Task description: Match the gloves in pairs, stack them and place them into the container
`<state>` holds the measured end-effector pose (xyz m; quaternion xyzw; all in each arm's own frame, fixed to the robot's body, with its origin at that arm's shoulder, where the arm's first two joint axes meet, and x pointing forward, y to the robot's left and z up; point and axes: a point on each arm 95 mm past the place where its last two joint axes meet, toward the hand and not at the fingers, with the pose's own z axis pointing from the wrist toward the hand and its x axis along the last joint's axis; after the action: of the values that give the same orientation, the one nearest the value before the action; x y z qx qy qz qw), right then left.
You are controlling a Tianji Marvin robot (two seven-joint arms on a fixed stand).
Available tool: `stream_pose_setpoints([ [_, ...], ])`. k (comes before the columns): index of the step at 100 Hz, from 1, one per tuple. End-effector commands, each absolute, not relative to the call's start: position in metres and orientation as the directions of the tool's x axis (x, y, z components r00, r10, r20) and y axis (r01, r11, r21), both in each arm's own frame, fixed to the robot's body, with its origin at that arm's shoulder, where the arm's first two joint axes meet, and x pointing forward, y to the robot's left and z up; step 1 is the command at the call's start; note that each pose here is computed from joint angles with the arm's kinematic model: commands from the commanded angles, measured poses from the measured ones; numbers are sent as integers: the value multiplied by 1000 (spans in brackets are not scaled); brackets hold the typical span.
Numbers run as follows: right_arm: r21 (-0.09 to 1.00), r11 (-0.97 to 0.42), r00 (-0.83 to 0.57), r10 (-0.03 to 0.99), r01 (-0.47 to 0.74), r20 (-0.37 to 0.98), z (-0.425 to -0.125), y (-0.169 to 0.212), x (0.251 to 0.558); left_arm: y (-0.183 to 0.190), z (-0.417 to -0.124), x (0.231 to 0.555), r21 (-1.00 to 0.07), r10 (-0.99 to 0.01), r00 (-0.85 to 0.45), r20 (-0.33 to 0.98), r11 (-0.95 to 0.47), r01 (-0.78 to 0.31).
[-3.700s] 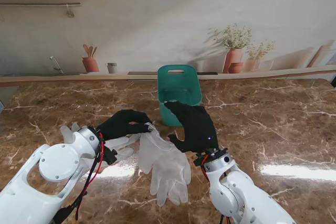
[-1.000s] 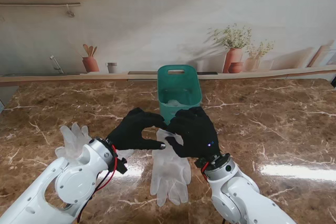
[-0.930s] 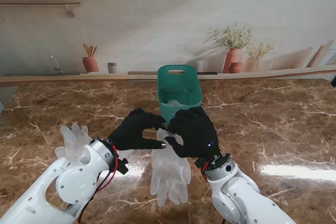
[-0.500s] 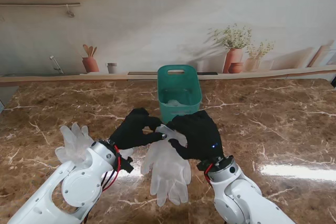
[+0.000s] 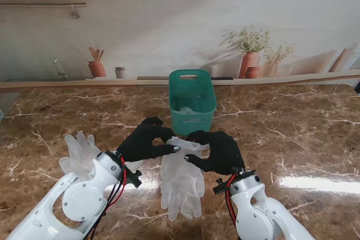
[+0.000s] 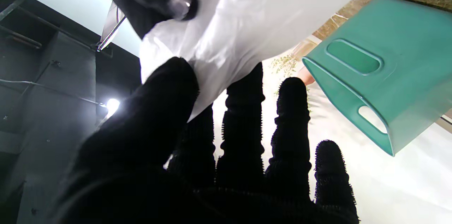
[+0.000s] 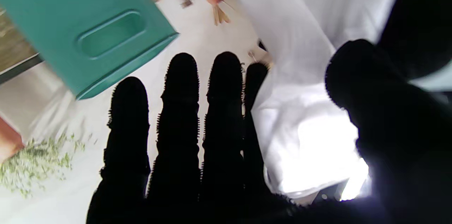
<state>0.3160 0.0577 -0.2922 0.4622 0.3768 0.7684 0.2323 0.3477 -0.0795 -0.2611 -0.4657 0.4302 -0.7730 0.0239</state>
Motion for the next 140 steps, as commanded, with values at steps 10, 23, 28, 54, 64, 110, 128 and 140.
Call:
stream_pose_setpoints([
  [10, 718, -696, -458, 635, 9, 622, -296, 61, 310, -77, -267, 345, -684, -445, -551, 706, -630, -367],
  [23, 634, -772, -449, 554, 37, 701, -287, 61, 304, -75, -269, 344, -672, -461, -528, 713, -665, -327],
  [28, 604, -795, -446, 519, 62, 729, -286, 61, 302, -75, -269, 343, -666, -461, -523, 717, -674, -320],
  [54, 596, -791, -467, 479, 138, 743, -286, 56, 290, -69, -274, 327, -646, -437, -516, 737, -680, -347],
  [64, 622, -761, -480, 483, 185, 733, -288, 53, 282, -64, -275, 315, -646, -427, -516, 743, -662, -381],
  [110, 626, -680, -447, 456, 382, 769, -296, 50, 254, -46, -285, 282, -611, -406, -457, 791, -538, -581],
  [128, 614, -665, -364, 496, 424, 789, -308, 50, 267, -46, -309, 296, -573, -442, -371, 817, -543, -614],
  [140, 609, -654, -301, 531, 449, 792, -319, 49, 285, -51, -323, 311, -548, -462, -318, 828, -548, -632],
])
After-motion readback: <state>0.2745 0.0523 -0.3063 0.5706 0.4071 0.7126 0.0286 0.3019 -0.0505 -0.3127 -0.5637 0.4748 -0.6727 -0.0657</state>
